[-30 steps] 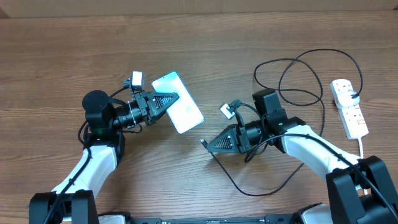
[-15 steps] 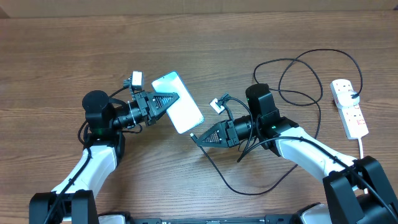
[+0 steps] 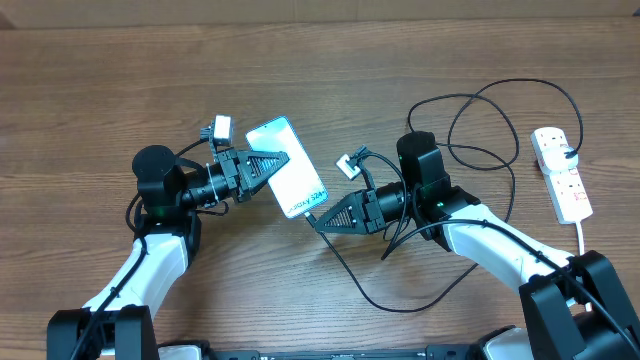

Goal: Plug charger to phone and switch on socket

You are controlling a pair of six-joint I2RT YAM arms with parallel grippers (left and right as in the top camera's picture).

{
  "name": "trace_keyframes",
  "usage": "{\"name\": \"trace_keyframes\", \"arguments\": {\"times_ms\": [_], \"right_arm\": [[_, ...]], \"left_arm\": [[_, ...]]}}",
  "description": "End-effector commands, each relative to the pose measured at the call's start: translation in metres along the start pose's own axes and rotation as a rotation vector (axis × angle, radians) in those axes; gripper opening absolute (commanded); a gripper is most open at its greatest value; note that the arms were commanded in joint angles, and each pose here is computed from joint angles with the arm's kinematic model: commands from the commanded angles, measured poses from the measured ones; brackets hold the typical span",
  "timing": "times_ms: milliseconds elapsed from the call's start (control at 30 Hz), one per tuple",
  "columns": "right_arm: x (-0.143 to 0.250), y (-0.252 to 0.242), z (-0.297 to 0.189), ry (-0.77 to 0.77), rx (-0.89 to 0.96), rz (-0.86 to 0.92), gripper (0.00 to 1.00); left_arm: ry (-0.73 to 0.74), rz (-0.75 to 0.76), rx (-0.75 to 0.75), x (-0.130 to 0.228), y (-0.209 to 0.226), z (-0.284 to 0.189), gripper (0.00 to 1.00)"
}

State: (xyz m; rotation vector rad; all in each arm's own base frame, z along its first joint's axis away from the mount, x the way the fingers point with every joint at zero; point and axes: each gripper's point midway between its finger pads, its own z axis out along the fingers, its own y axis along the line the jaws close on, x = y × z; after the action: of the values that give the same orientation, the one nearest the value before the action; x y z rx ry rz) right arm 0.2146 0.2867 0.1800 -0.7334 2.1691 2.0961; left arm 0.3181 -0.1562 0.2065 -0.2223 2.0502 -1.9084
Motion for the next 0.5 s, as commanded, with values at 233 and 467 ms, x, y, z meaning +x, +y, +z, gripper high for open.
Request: {"name": "trace_keyframes", "arguments": {"times_ms": [233, 467], "right_arm": [[-0.0028, 0.0073, -0.0047, -0.006, -0.012, -0.017, 0.04], [-0.0075, 0.0026, -0.0070, -0.032, 0.015, -0.016, 0.04]], "left_arm": [[0.035, 0.070, 0.020, 0.0045, -0.0103, 0.0016, 0.04], [0.042, 0.069, 0.022, 0.0058, -0.0105, 0.0015, 0.04]]}}
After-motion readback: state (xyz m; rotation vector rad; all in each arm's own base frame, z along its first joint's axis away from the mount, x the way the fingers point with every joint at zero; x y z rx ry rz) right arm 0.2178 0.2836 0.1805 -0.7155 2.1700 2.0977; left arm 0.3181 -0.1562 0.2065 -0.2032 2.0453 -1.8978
